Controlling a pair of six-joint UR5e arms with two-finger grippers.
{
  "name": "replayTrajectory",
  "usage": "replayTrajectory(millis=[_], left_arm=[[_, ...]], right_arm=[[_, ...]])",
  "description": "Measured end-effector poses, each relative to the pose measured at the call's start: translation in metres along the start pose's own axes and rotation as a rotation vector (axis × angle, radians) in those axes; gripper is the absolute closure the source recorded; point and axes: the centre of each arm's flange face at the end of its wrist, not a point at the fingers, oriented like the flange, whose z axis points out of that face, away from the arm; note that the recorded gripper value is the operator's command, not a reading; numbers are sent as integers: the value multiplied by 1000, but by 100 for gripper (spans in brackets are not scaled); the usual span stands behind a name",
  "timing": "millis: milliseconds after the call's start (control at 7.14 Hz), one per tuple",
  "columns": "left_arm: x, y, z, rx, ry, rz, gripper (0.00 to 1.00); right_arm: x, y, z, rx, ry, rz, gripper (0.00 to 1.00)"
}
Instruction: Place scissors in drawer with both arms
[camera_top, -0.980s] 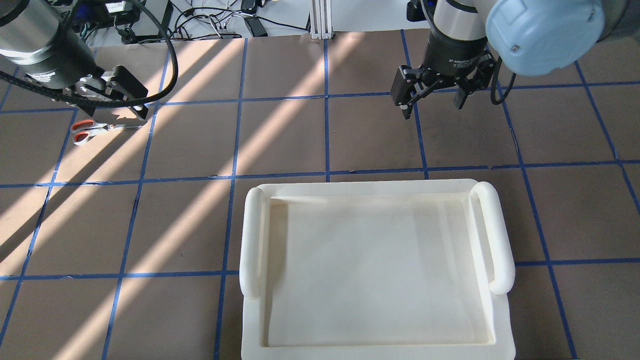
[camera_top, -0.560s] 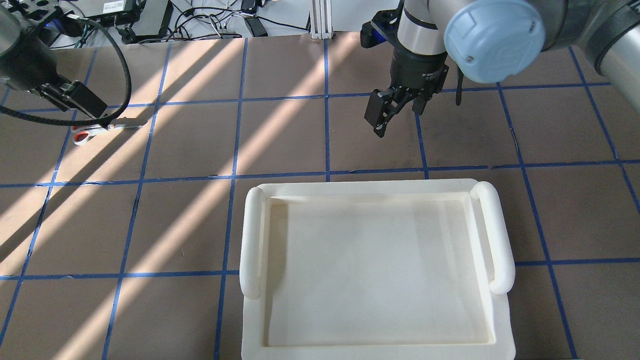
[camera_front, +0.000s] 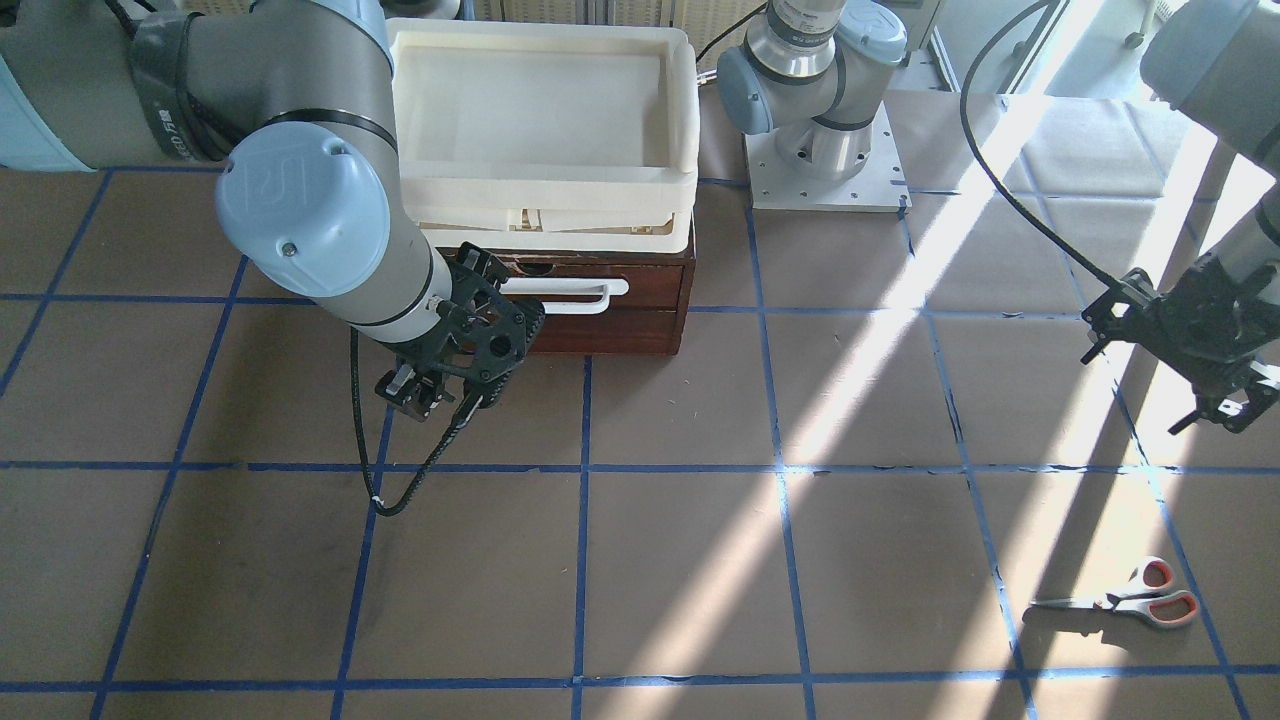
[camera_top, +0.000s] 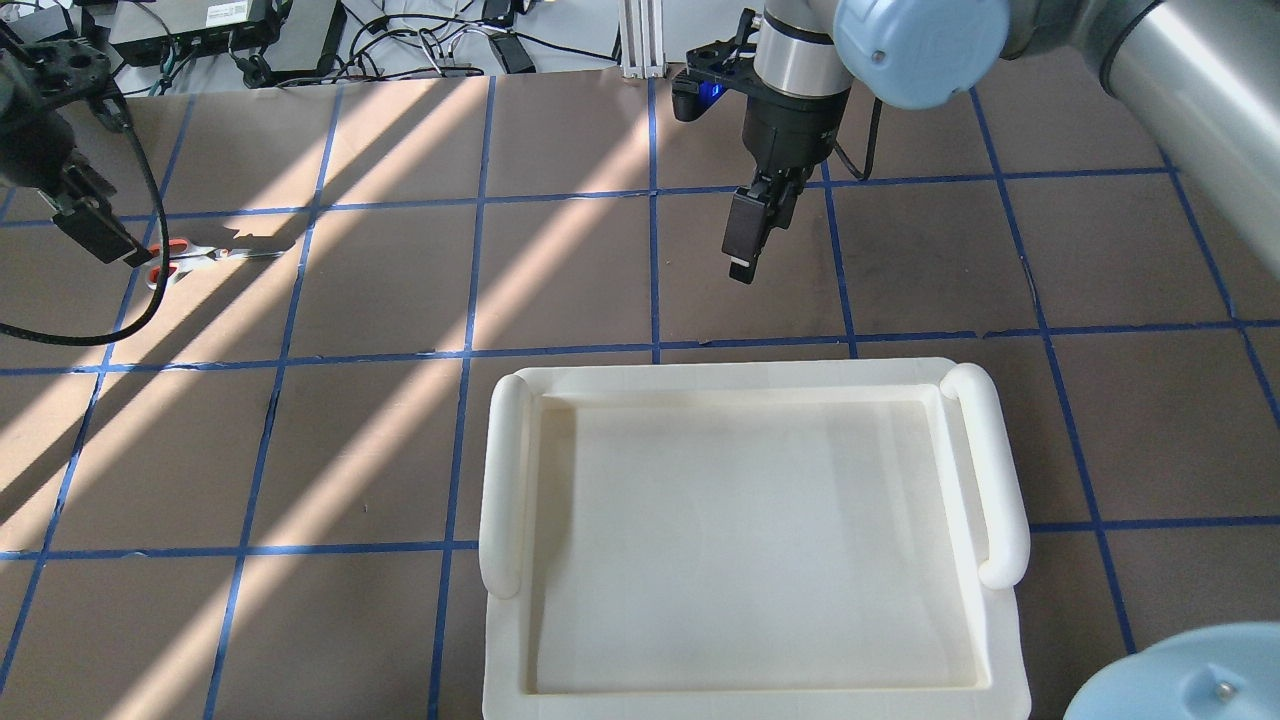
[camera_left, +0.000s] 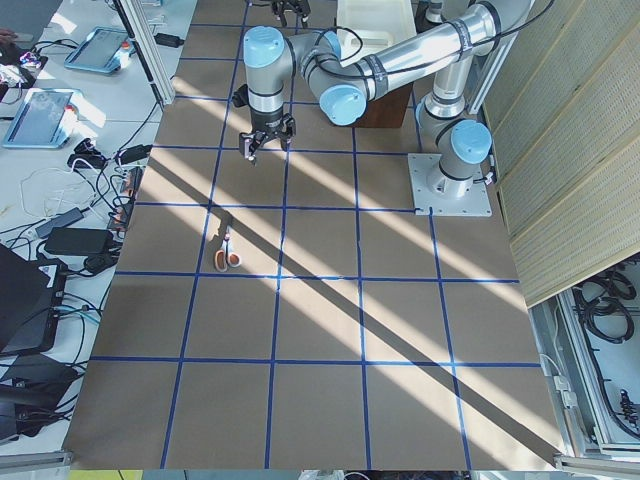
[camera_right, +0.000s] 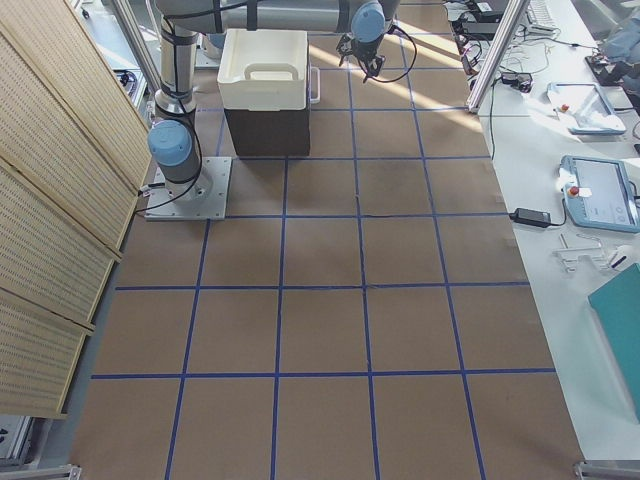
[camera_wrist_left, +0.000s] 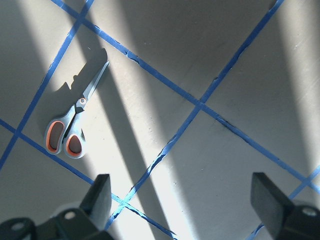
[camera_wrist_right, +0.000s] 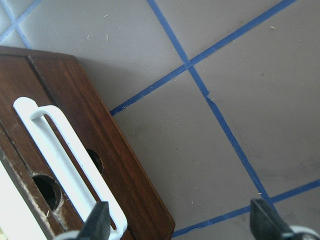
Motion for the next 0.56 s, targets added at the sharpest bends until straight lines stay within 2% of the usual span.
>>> replayTrajectory(millis=[280, 420, 560], left_arm=[[-35, 14, 49, -2, -21, 210, 0], [-51, 27, 76, 15, -17, 271, 0], [-64, 39, 100, 43, -11, 308, 0]], right_arm=[[-7, -16, 44, -82, -129, -237, 0], [-13, -26, 62, -103, -165, -320, 1], [-23, -41, 76, -111, -168, -383, 2]])
